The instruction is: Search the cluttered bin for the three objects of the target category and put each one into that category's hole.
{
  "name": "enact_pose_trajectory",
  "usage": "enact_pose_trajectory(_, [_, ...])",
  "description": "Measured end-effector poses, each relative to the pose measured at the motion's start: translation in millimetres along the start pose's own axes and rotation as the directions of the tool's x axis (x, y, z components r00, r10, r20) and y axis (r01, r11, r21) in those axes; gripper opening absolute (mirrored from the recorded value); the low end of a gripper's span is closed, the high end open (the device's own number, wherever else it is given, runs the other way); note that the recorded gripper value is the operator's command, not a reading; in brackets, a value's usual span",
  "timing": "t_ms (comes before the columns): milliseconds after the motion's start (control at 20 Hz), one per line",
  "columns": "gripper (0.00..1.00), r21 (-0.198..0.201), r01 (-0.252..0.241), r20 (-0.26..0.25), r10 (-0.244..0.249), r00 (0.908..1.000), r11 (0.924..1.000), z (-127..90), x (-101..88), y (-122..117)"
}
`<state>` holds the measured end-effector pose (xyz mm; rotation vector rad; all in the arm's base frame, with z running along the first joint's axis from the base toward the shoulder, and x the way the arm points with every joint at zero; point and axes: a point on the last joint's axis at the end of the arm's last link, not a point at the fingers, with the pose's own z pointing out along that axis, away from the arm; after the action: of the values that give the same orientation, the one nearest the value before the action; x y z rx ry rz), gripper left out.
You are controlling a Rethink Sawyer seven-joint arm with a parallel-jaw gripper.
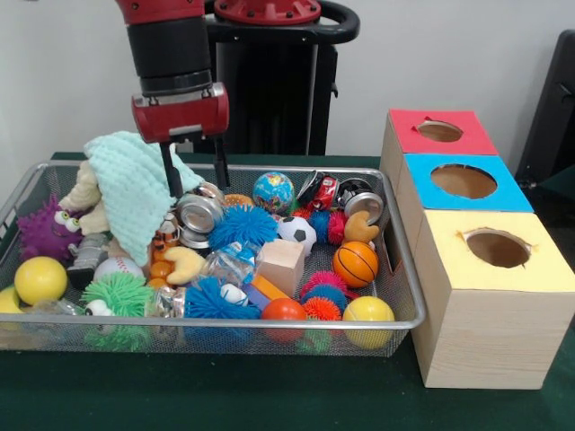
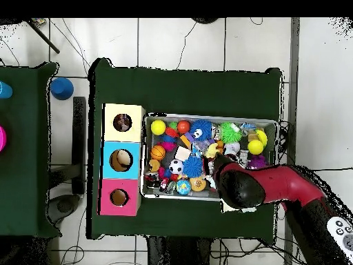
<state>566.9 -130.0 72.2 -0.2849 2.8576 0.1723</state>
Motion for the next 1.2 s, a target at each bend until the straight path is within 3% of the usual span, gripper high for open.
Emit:
enact_pose_trajectory(350, [1.0, -0.045, -0.019, 0.016, 0.02, 0.9997, 0.9988, 27, 16.1, 6])
enact_pose_trajectory(850, [1.0, -0.028, -0.021, 0.031, 0.022, 0.9993, 0.9994, 21, 13.8, -2])
enact_pose_trajectory(1200, [1.0, -0.003, -0.037, 0.056, 0.037, 0.9978, 0.9993, 5, 0.4, -13])
